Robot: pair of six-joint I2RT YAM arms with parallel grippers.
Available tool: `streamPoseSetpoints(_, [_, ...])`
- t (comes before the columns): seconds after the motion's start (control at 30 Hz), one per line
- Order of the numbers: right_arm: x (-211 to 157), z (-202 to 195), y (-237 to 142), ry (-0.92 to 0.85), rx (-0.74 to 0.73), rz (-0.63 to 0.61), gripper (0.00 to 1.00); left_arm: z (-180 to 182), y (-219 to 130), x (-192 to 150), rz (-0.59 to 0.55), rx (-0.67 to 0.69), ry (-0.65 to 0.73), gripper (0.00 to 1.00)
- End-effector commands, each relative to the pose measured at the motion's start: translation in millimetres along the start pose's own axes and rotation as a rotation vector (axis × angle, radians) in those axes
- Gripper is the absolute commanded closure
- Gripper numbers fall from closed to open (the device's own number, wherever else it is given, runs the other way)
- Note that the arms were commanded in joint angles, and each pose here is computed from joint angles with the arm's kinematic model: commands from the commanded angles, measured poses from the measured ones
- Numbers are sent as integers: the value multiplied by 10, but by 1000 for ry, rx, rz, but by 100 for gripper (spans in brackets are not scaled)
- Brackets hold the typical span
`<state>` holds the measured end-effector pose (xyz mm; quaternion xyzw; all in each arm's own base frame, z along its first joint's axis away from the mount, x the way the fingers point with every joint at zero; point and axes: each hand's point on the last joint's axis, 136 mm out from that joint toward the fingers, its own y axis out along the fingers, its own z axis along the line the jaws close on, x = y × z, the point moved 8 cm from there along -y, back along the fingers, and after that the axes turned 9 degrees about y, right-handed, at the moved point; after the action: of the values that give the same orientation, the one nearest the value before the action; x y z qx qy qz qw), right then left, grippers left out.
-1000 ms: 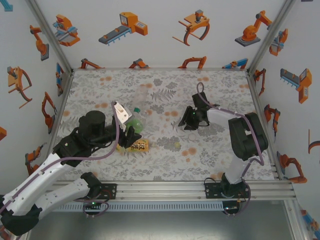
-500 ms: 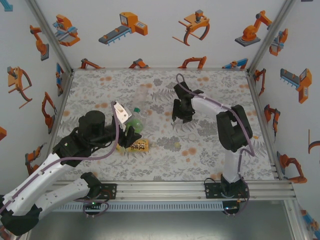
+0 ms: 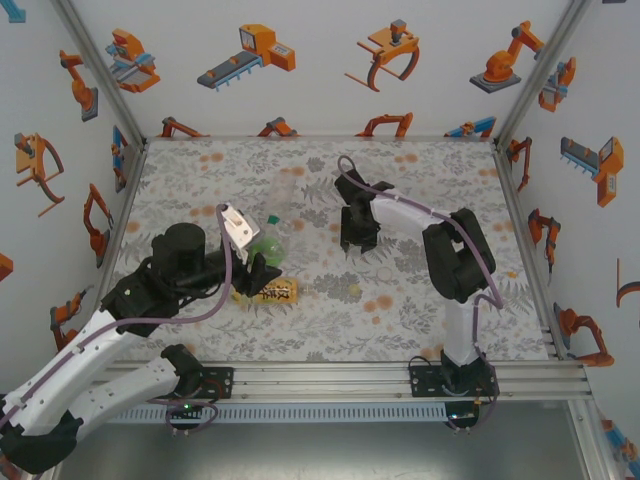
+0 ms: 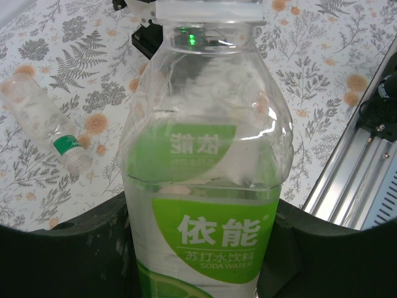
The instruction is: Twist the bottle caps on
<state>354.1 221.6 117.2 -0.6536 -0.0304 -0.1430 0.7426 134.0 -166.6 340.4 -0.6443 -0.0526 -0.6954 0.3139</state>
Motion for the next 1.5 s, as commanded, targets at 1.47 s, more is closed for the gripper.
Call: streamPoseSetpoints(1.47, [-52, -4, -478, -106, 86, -69, 73, -49, -26, -43, 11, -48, 70, 100])
